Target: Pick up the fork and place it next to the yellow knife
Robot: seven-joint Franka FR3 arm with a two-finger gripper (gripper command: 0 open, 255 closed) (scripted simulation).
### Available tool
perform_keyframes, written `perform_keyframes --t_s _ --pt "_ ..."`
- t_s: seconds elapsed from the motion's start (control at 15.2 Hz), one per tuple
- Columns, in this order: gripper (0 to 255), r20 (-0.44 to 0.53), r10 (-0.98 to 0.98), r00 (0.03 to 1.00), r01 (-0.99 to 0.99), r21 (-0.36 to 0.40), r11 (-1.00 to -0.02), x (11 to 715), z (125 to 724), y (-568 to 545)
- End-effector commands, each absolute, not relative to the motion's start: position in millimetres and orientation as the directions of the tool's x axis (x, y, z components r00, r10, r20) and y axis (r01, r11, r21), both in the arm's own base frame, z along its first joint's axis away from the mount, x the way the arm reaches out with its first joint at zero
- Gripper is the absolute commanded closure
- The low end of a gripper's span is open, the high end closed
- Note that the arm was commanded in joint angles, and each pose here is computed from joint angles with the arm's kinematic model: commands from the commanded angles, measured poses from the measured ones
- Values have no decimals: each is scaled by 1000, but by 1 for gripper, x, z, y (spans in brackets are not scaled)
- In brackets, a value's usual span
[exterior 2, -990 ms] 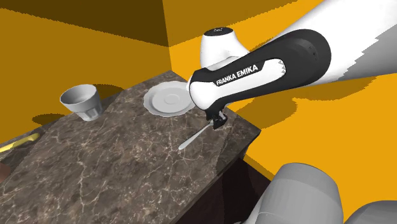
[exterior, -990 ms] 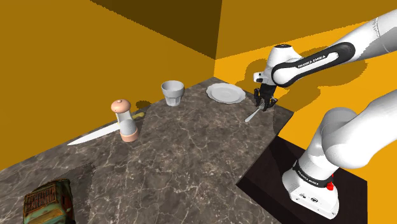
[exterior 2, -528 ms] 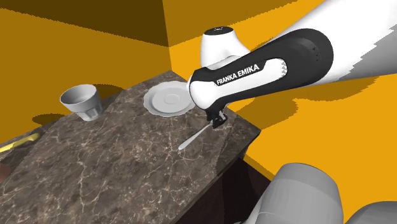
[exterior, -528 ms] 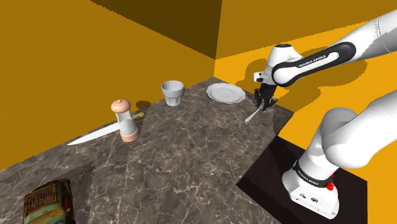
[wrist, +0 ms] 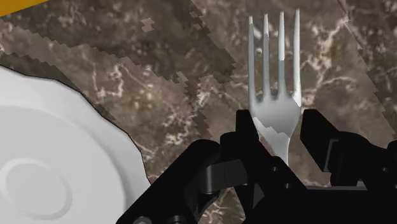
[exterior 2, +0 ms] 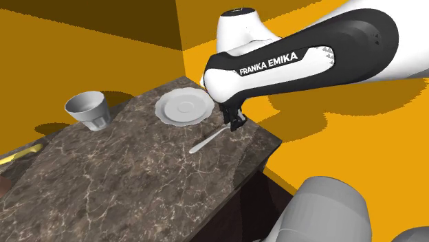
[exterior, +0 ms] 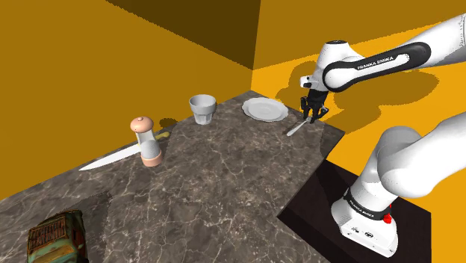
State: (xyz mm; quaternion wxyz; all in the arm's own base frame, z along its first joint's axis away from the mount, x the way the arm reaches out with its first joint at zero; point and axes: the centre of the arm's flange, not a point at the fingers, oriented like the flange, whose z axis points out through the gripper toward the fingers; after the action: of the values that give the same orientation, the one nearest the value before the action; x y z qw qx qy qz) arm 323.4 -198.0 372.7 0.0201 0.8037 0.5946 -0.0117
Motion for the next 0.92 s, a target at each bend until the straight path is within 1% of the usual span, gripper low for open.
perform_keyframes --t_s 0.0,0.46,0.86 --pt "255 -43 955 293 956 18 -292 324 384 -198" --pt "255 -43 955 293 956 18 -292 324 417 -198" --pt "255 -43 955 293 956 18 -292 351 418 -124"
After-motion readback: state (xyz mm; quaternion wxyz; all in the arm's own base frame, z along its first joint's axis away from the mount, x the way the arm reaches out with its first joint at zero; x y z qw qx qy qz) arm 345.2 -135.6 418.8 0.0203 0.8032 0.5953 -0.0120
